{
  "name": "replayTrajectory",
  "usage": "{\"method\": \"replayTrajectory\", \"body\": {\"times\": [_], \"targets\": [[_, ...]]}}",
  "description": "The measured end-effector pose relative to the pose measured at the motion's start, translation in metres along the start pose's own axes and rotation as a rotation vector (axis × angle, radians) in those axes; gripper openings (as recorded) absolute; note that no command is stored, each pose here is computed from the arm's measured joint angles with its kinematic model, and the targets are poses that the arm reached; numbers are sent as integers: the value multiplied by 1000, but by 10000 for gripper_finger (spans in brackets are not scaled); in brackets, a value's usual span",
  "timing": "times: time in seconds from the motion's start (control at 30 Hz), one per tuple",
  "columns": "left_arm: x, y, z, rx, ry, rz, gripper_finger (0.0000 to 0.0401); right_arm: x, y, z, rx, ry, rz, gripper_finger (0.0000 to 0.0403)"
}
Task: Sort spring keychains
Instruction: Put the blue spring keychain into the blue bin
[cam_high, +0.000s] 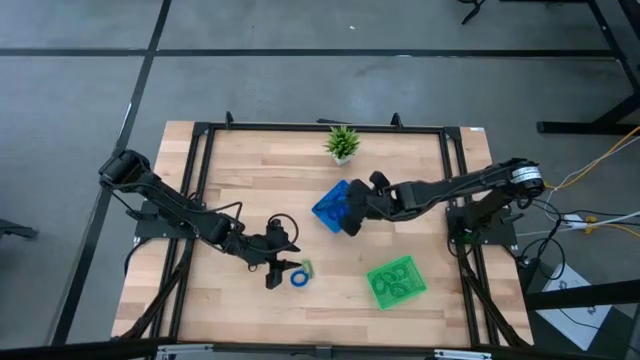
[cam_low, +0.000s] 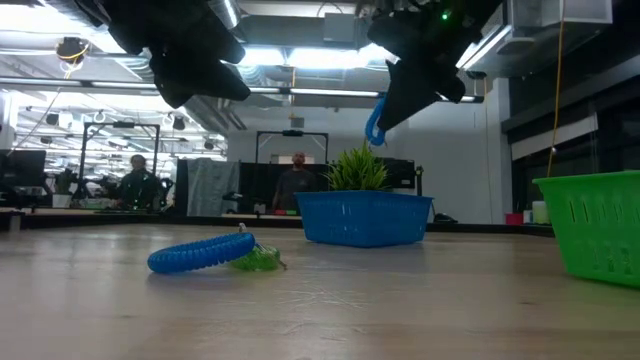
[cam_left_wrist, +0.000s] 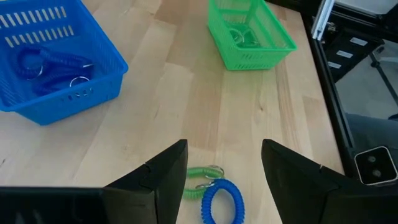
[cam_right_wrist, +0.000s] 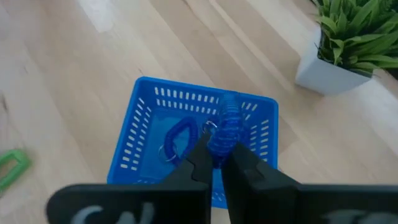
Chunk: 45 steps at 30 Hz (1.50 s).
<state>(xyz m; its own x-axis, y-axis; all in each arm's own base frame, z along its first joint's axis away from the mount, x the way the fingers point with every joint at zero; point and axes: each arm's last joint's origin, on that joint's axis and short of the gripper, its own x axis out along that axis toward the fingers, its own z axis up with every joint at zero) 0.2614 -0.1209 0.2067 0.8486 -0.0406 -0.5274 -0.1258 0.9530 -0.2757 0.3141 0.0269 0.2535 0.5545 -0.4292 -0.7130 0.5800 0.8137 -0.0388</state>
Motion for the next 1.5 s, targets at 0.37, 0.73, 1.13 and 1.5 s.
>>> {"method": "replayTrajectory", "body": {"times": [0.37, 0.73, 1.13, 1.5], "targets": [[0, 1, -1, 6, 13, 8, 201, 11, -1, -2, -3, 45, 4, 16], [0, 1, -2, 4, 16, 11, 201, 19, 3, -7, -18, 87, 18, 18], [0, 1, -2, 8, 13, 22, 201, 35, 6, -19, -2, 68, 31, 50], [0, 1, -2, 9, 11, 27, 200, 40, 6, -27, 24, 88, 77, 62]]}}
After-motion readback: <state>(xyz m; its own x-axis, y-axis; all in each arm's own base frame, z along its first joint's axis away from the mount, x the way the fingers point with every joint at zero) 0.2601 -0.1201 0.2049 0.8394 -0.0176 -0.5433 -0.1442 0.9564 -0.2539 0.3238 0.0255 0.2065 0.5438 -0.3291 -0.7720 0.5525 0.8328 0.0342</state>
